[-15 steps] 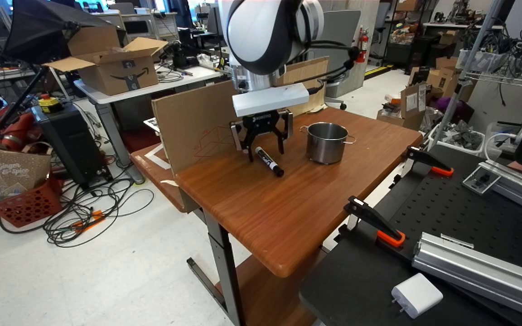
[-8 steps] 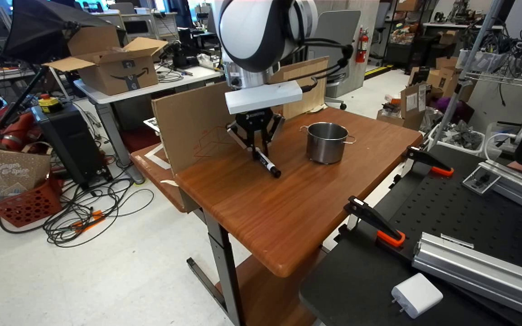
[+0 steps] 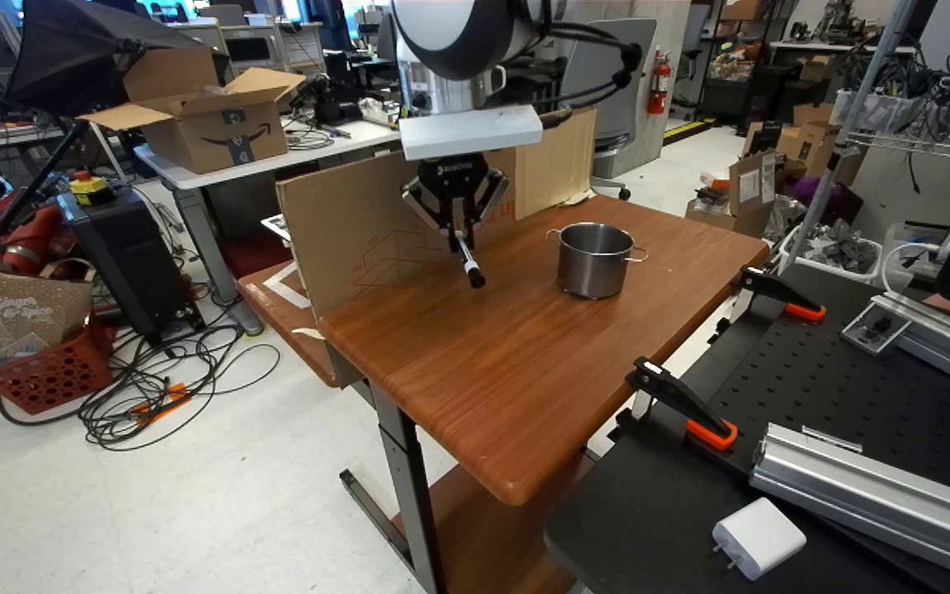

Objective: Place the marker inside the silver pot

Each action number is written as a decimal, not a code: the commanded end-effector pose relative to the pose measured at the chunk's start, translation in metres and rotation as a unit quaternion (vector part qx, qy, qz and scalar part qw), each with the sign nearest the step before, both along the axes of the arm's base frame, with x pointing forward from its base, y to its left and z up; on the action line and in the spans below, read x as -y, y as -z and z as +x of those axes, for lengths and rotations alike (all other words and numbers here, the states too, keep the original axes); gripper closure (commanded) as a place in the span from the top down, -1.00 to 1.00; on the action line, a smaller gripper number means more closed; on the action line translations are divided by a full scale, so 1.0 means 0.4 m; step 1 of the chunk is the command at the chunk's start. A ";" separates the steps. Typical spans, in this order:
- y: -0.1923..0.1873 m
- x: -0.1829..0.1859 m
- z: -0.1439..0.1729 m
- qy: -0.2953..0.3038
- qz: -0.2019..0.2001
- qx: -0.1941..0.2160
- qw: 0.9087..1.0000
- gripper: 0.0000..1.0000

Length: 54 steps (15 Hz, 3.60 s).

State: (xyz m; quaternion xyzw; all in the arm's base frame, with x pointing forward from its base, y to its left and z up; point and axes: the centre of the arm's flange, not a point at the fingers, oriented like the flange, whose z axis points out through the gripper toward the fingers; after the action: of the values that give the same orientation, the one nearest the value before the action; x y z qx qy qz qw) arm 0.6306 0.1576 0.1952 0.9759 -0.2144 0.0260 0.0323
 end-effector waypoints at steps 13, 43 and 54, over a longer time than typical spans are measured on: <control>-0.176 0.077 -0.205 0.121 -0.150 0.152 0.969 -0.90; -0.009 0.183 -0.290 0.181 -0.223 0.128 0.949 -0.90; -0.008 0.168 -0.273 0.176 -0.214 0.127 0.953 0.77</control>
State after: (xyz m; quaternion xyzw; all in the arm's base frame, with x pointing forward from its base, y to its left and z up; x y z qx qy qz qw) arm 0.5168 0.0894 0.1956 0.8821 -0.3720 0.1887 0.2190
